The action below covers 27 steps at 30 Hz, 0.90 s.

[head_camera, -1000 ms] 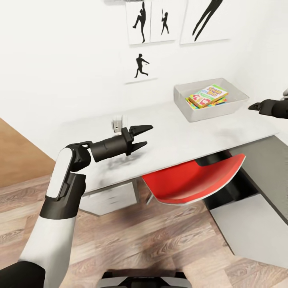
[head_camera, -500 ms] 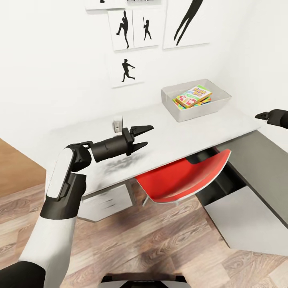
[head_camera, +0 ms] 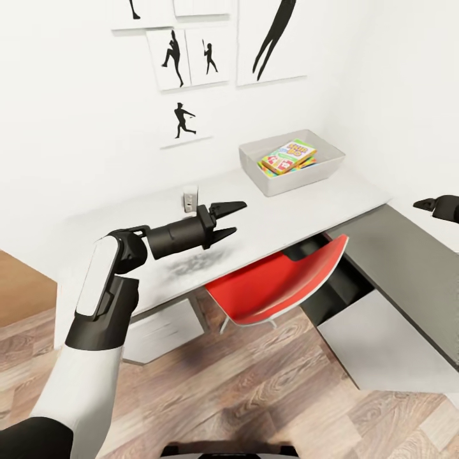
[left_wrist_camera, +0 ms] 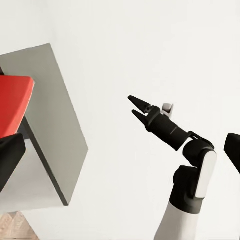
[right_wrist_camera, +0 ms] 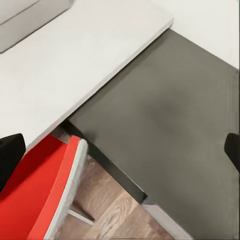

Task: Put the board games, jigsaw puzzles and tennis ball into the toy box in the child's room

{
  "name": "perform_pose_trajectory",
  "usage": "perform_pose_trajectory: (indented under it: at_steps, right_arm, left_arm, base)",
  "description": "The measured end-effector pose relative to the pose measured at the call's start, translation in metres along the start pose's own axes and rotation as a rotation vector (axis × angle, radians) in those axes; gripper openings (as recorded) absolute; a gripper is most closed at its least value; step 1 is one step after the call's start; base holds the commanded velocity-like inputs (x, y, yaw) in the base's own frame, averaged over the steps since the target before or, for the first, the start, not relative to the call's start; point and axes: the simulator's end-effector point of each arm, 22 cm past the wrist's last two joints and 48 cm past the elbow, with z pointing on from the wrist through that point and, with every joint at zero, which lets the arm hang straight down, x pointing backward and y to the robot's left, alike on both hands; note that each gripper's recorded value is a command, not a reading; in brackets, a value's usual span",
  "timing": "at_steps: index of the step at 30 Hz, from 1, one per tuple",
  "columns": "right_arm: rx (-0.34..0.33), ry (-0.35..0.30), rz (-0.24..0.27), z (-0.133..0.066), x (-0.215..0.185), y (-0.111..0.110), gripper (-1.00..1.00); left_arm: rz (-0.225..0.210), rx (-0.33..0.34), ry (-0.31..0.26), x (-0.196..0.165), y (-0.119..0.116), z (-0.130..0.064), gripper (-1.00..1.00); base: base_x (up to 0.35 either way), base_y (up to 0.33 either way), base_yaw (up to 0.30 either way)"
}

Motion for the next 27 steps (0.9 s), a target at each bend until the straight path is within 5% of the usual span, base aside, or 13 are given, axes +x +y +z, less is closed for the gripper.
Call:
perform_pose_trajectory:
  at_steps: [14,22,24,27]
  right_arm:
    - [0.022,0.028,0.077,-0.014,0.034,-0.043,1.00]
    - [-0.055,0.063,0.132,-0.023,0.066,-0.056,1.00]
    - [-0.093,0.144,0.158,-0.027,0.118,-0.070,1.00]
    - [-0.155,0.161,0.200,-0.038,0.138,-0.078,1.00]
  left_arm:
    - [0.065,-0.016,0.104,0.042,-0.016,0.023,1.00]
    - [0.165,-0.087,0.169,0.075,-0.013,0.043,1.00]
    - [0.255,-0.164,0.188,0.103,-0.001,0.063,1.00]
    - [0.305,-0.179,0.217,0.130,-0.003,0.076,1.00]
  base:
    - [0.000,0.000,-0.147]
    - [0.000,0.000,-0.150]
    - [0.000,0.000,-0.151]
    - [0.000,0.000,-0.151]
